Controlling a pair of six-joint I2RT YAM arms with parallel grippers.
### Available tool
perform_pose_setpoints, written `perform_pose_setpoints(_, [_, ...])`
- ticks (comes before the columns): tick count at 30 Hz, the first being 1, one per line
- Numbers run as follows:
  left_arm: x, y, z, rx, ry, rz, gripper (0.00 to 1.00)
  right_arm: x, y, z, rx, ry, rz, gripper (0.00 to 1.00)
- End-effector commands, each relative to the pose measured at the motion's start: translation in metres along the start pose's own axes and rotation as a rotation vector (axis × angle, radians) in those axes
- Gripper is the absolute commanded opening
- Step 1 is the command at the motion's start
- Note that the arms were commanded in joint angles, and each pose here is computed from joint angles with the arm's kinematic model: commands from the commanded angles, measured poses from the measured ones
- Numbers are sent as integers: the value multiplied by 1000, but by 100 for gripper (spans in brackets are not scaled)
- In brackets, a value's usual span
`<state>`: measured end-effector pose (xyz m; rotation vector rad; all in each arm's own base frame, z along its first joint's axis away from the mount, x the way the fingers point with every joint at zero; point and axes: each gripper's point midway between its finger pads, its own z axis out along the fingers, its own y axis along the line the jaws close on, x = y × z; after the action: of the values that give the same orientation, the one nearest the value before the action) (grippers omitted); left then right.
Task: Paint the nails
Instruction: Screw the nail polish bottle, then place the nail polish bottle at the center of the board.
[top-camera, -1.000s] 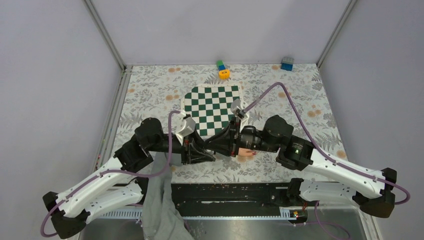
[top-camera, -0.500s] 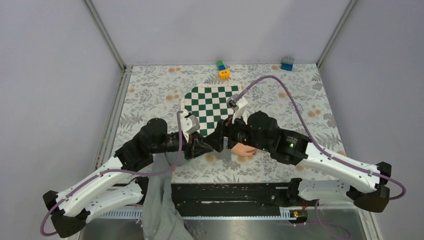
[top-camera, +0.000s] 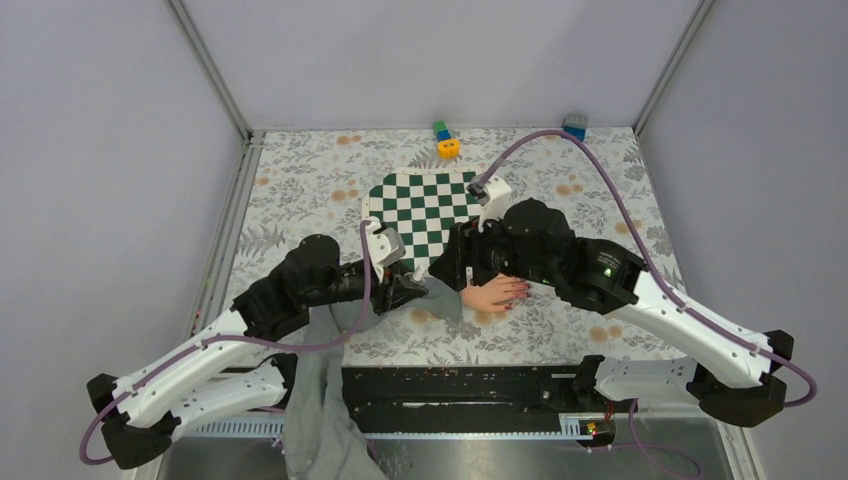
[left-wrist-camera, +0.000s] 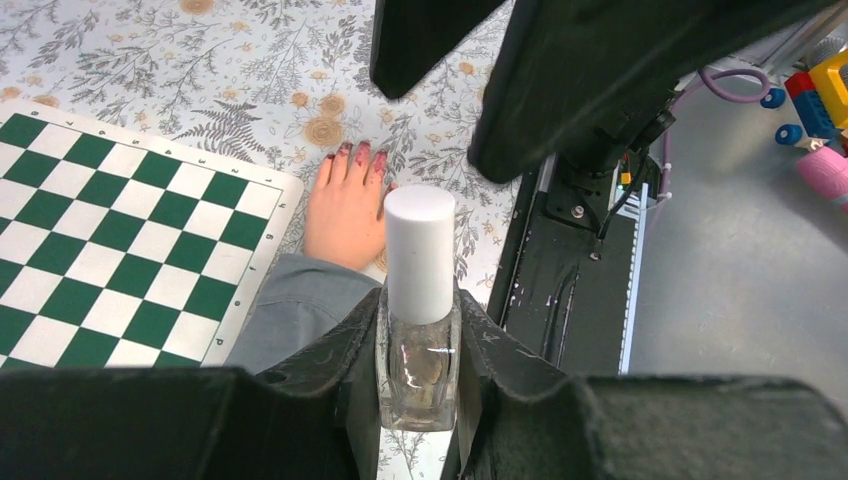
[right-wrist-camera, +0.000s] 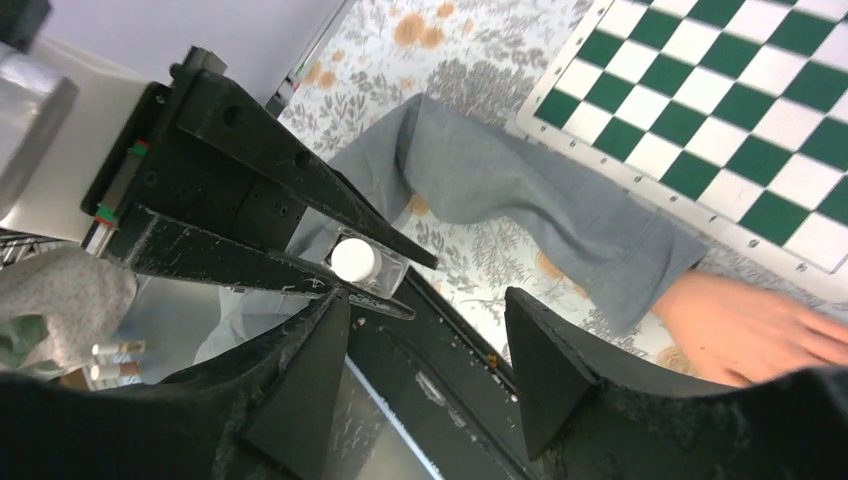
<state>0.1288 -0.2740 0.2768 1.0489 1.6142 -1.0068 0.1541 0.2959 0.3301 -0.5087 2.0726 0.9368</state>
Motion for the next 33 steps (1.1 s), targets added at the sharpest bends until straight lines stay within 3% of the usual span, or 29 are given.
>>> perform_pose_setpoints(1, [-28,4,-3,-38,-66,50,0,4,20,5,-85,53,47,65])
perform_pose_setpoints(9, [-26,2,-2,-35,-56,54,0,-1,36,16,-167,22,124,62])
perform_pose_setpoints(22, [-26,5,-2,-58,-52,63,0,11,43,37,-188,95,138,39])
perform_pose_setpoints(24, [-25,6,-2,-59,-48,61,0,12,42,38,-184,101,134,34])
perform_pose_setpoints(28, [-24,7,-1,-68,-45,57,0,15,36,40,-152,116,115,1])
perform_pose_setpoints(32, [-26,9,-3,-80,-53,56,0,16,26,40,-109,104,101,0])
perform_pose_setpoints(33, [-27,9,-4,-85,-54,54,5,15,24,39,-99,94,98,0])
